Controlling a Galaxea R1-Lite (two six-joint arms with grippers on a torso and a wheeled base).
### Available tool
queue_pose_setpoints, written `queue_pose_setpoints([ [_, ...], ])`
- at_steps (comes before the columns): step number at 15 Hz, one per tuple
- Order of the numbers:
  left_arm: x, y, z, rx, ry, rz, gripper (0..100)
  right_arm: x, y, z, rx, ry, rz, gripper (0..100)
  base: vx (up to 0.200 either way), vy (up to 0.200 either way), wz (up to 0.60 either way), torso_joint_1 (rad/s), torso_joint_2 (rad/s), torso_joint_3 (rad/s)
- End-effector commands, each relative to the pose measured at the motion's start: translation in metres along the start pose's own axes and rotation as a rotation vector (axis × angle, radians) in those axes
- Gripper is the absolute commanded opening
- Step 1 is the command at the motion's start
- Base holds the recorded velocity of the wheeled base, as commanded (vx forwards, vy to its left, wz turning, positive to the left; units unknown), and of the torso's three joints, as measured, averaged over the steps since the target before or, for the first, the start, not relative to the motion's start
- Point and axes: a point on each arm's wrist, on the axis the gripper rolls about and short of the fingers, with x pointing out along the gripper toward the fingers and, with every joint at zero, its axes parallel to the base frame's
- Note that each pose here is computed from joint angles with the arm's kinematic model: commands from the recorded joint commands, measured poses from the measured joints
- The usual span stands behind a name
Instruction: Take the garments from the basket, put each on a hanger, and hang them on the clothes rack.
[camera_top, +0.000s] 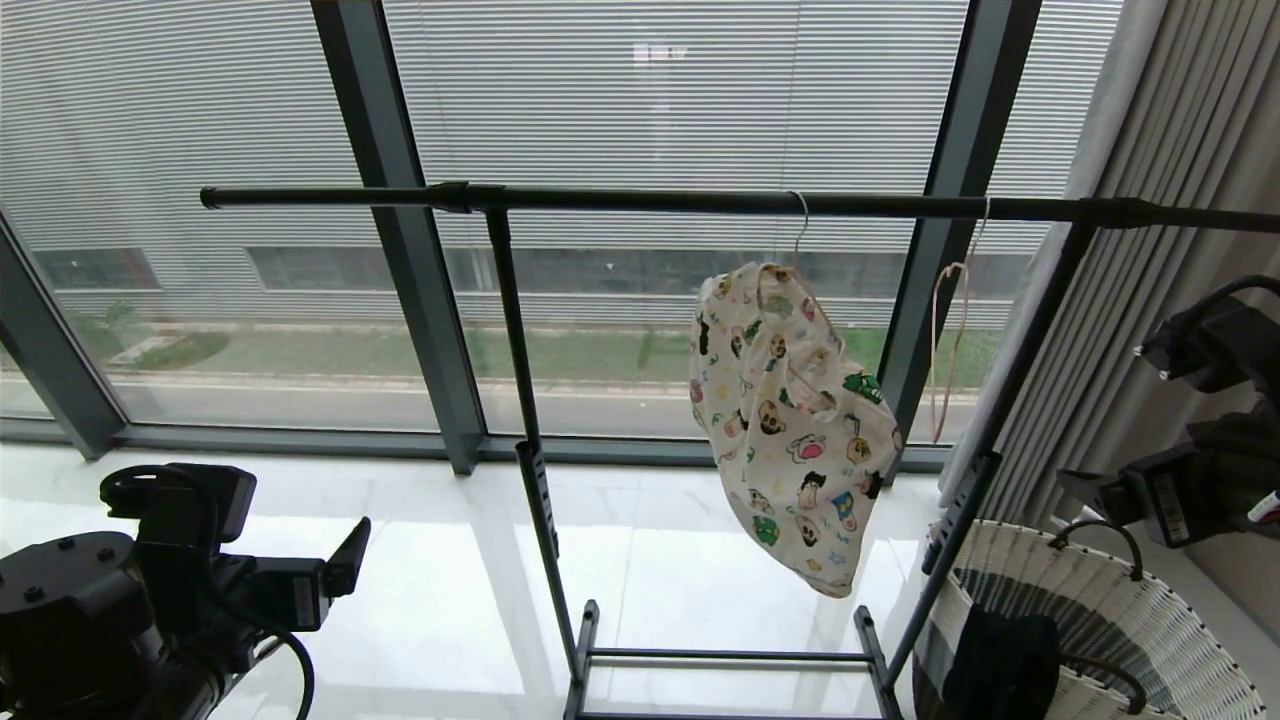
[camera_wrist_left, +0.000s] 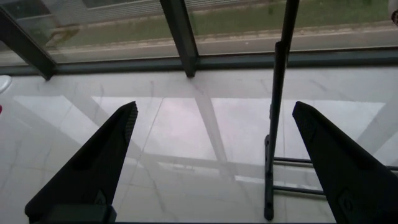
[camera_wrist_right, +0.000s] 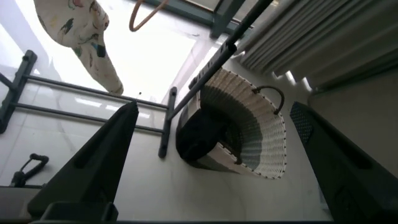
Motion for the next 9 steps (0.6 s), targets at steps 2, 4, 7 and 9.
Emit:
queue_pose_setpoints([
  [2,0.001,0.003,-0.001,-0.005,0.005,0.018,100,-0.003,-0.001,-0.007,-0.011,0.004,-0.001,100,-0.2,0.0,0.0,0.002,0.0,0.002],
  [4,0.002,0.008,-0.001,-0.012,0.009,0.041,100,-0.005,-0.001,-0.012,-0.025,-0.005,-0.001,100,-0.1,0.0,0.0,-0.001,0.0,0.001],
  [7,0.002,0.009,-0.001,-0.015,0.01,0.049,100,-0.002,0.001,-0.02,-0.048,-0.03,-0.004,100,0.0,0.0,0.0,0.0,0.0,0.0],
  [9,0.002,0.009,-0.001,-0.014,0.01,0.049,100,0.0,0.003,-0.024,-0.068,-0.047,-0.007,100,0.0,0.0,-0.3,-0.083,0.21,0.117],
])
